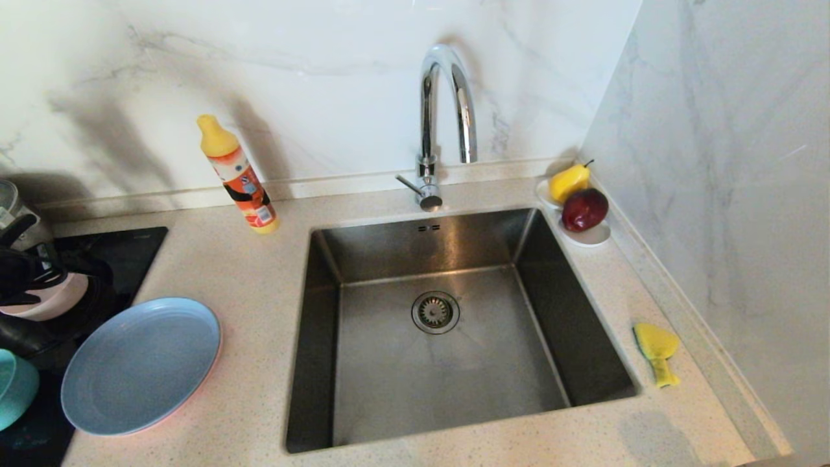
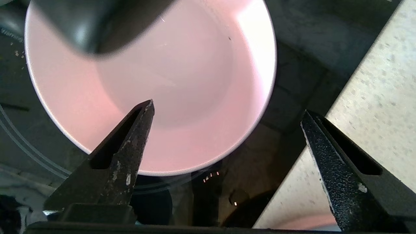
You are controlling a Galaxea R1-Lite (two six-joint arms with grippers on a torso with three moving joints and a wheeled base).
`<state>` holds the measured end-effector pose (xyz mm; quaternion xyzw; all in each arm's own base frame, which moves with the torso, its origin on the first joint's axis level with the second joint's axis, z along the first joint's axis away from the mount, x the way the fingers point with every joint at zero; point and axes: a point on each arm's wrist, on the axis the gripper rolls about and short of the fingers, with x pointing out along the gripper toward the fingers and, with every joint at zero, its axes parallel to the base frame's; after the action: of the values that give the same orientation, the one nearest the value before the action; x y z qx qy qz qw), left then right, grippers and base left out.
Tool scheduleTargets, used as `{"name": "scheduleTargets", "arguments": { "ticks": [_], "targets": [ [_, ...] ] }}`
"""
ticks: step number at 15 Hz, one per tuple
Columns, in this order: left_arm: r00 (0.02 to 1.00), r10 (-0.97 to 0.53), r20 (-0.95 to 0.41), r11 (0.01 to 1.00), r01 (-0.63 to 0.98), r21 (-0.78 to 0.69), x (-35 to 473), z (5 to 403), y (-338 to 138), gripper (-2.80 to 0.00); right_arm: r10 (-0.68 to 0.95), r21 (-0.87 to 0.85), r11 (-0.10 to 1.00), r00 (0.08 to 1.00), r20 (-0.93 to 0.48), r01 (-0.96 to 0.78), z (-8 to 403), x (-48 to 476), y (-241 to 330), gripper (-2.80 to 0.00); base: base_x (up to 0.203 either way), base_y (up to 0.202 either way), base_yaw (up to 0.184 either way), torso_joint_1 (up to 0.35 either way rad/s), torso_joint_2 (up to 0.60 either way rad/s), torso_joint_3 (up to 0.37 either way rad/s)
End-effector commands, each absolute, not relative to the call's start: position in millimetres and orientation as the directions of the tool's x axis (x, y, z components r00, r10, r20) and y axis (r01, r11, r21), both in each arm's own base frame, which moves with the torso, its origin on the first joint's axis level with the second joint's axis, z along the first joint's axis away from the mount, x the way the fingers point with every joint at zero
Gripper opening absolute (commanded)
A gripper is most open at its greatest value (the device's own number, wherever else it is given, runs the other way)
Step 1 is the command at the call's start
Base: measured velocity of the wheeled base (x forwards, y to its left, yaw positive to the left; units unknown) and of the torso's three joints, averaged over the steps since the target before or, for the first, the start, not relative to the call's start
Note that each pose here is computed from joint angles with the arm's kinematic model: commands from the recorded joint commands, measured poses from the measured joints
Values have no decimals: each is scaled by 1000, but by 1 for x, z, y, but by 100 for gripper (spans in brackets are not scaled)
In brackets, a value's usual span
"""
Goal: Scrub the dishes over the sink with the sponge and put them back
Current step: Place the bowl on the plate
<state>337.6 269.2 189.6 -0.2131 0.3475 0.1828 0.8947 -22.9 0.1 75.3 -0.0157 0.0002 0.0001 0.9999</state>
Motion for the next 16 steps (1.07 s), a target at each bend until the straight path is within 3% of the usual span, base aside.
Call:
{"name": "scheduleTargets", "arguments": {
  "ticks": [1,5,6,16],
  "targets": [
    [683,169,-711,842,-475,-256,343,181,271,0,0,-32,999,1000,-2,0,75,-23,0,-280,0,0,0,0,0,0],
    [681,160,-715,846,-468,-256,347,179,268,0,0,-32,999,1000,-2,0,75,-23,0,-280,0,0,0,0,0,0],
    [679,156,-717,848,-465,-256,348,178,266,-280,0,-32,999,1000,-2,0,75,-23,0,-280,0,0,0,0,0,0],
    [700,167,-695,852,-457,-255,349,191,260,-280,0,-32,999,1000,-2,0,75,-23,0,-280,0,0,0,0,0,0]
  ]
}}
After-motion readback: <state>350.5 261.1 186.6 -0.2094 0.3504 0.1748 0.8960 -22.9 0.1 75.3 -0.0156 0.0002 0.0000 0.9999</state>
